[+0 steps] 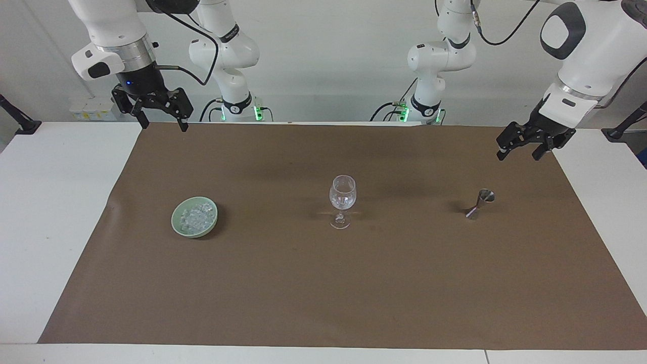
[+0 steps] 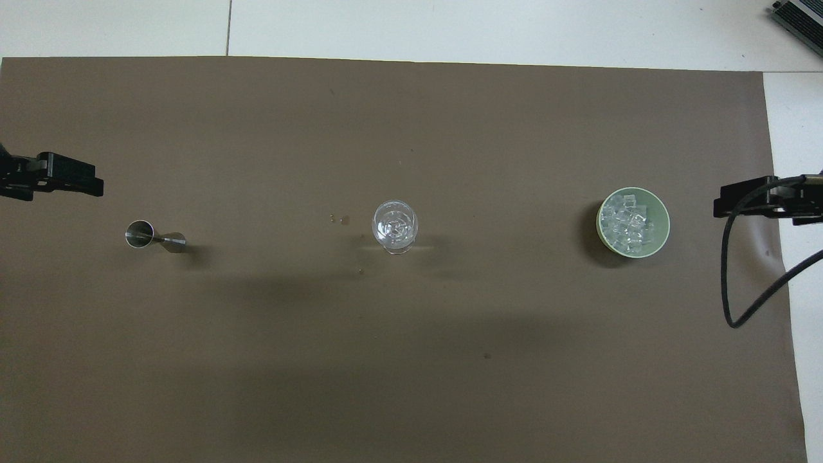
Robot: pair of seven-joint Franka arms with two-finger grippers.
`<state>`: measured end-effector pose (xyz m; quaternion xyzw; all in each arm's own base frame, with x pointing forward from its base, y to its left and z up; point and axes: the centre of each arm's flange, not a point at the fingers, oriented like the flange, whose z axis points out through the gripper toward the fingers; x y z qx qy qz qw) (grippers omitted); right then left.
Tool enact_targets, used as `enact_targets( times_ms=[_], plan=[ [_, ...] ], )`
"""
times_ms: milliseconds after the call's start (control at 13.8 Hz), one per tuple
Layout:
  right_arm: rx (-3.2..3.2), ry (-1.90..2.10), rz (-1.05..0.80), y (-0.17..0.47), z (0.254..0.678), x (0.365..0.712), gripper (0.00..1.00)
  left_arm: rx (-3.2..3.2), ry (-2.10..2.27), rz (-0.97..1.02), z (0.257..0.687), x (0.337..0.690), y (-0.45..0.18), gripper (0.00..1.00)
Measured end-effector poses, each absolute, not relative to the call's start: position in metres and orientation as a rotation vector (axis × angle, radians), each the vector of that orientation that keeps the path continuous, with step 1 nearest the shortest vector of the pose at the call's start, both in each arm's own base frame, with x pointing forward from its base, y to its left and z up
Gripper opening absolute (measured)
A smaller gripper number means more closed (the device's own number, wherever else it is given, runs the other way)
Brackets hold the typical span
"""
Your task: Pour wine and add ice with both arms
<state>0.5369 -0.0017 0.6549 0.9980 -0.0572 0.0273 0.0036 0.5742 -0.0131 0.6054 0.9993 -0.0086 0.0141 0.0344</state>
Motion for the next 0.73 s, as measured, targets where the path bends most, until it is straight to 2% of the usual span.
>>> enact_targets(
  times_ms=[727],
  plan=[
    [3.128, -0.183, 0.072, -0.0030, 0.6537, 0.5356, 1.00, 3.113, -0.187, 0.017, 0.6003, 0.5793, -0.0106, 1.00]
  ],
)
